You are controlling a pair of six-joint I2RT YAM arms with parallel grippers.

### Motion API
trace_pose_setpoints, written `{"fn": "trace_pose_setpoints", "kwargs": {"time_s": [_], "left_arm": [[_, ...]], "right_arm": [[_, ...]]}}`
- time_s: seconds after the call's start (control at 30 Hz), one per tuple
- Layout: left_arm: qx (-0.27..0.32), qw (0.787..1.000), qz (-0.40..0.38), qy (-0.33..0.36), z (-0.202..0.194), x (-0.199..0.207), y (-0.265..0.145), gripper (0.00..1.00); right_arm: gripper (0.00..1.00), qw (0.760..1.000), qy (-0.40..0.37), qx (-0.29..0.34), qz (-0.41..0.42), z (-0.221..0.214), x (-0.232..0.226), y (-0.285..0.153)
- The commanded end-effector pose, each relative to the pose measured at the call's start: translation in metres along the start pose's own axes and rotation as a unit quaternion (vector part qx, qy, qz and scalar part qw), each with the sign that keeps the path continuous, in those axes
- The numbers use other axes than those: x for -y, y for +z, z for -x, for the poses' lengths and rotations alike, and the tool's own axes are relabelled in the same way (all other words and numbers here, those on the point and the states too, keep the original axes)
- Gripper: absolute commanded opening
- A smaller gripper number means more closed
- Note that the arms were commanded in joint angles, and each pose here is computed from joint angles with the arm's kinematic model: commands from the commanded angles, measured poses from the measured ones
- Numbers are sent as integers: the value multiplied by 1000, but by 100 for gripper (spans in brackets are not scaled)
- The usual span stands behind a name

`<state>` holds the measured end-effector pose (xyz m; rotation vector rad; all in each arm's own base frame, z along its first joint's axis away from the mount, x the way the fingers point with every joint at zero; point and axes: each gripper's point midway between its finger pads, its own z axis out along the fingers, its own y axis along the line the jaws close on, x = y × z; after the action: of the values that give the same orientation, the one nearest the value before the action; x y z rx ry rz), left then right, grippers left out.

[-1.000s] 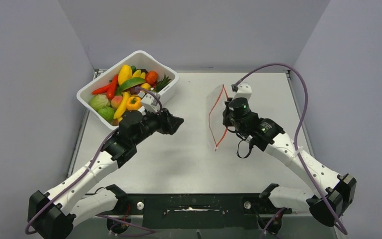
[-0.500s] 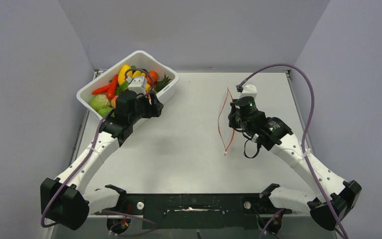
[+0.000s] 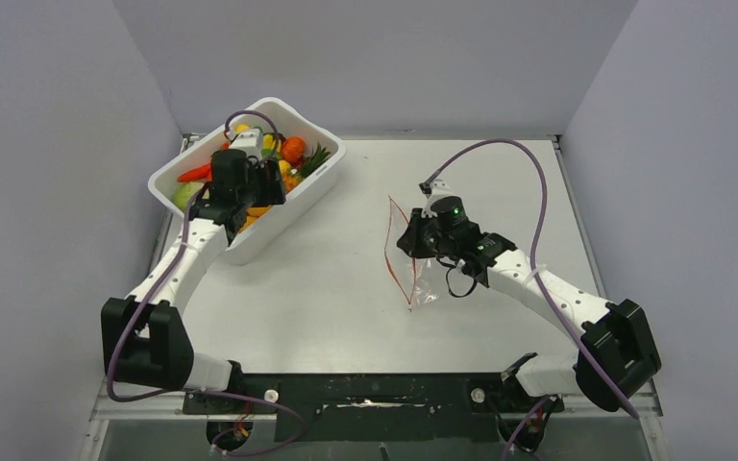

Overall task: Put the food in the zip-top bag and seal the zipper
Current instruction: Pick up the fake fruit from the bin.

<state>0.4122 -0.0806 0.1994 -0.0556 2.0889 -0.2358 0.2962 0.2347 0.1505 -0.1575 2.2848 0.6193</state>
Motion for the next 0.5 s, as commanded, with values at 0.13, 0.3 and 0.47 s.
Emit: {"fn": "trace_pose_setpoints", "kwargs": {"time_s": [0.13,0.3,0.47], "left_arm": [[37,997,16,67,47,-8,27,59],[57,984,-46,163,57,11,36,59],[47,985,5,167,78,-9,53,59]], "right_arm": [[0,994,13,60,91,35,-33,-1],[0,993,11,58,100,35,-36,-4],[0,994,9,55,98,34,-36,-6]]}}
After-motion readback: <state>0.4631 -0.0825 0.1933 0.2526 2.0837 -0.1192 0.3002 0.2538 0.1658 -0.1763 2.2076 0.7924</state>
